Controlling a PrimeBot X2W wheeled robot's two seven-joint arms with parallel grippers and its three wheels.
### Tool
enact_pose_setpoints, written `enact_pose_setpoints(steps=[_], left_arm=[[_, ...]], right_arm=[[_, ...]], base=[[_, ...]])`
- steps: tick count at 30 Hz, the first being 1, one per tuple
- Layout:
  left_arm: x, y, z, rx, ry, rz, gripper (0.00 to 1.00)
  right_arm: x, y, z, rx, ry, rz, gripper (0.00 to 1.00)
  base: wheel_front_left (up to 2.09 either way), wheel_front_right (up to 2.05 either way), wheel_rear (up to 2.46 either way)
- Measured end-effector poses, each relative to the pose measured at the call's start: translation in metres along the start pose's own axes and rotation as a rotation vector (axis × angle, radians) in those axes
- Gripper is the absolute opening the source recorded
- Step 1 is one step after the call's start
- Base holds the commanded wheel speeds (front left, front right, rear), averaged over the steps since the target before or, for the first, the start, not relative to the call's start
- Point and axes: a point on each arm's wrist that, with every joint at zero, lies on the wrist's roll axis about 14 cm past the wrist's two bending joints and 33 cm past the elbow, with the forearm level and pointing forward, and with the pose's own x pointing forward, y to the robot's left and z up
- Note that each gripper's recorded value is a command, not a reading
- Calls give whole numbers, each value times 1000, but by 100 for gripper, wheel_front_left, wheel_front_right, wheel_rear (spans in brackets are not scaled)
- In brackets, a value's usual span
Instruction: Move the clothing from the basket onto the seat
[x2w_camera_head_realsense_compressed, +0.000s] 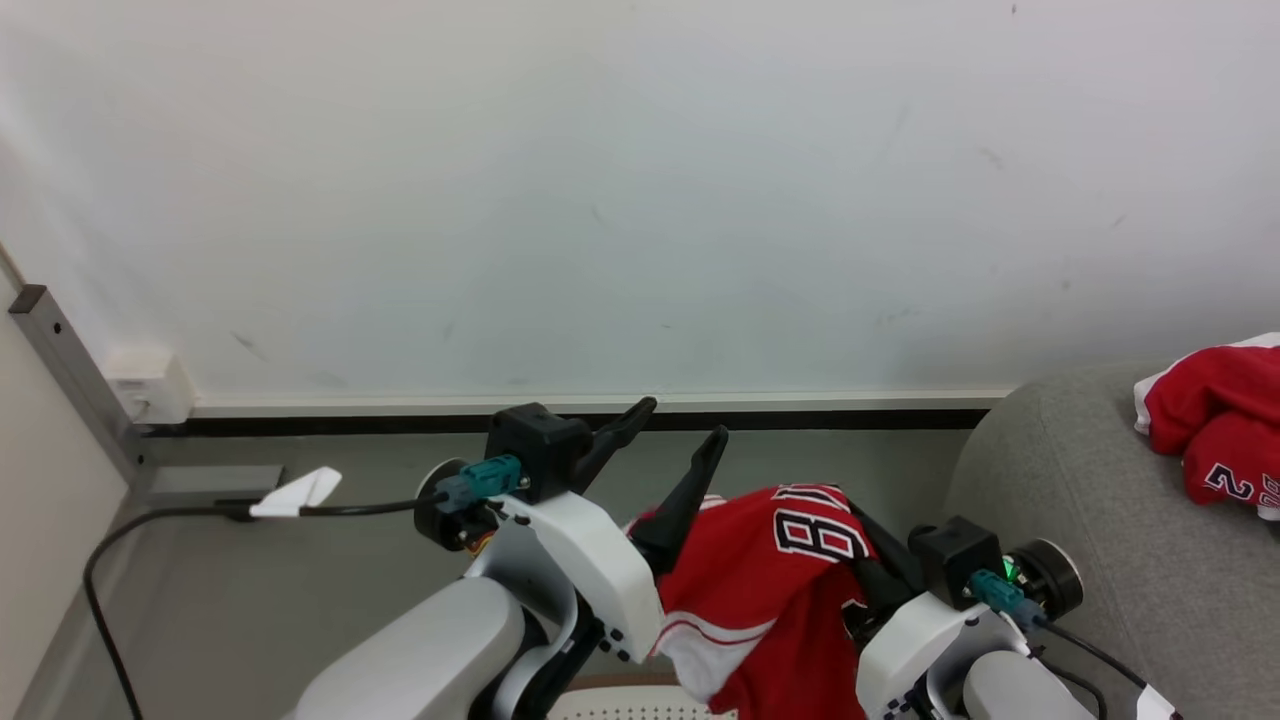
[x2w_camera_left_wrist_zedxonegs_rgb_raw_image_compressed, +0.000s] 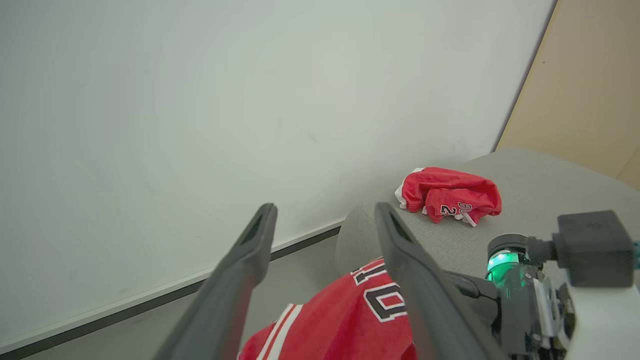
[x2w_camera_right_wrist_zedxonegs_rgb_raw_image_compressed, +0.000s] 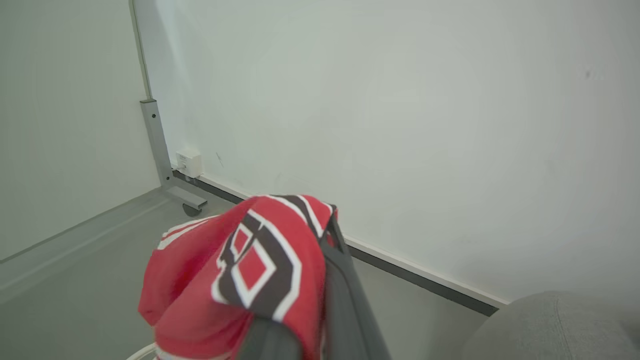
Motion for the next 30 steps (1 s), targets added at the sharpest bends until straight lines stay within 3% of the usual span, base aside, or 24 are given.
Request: enact_pose_setpoints(steps=[6,13,30], left_arm=[[4,-7,-7,-11,10,-25,100],[14,-24,-21,-39,31,-79,100],[54,-115,-44,-120,58,-366,100]], right_arm=[[-6,-23,10,-10,-33,-69,0],[-21,-73,40,-64,-108,-211,0],[-113,-181,76,-189,-167,-569,0]], base=[[0,0,0],[0,0,0],[0,0,0]])
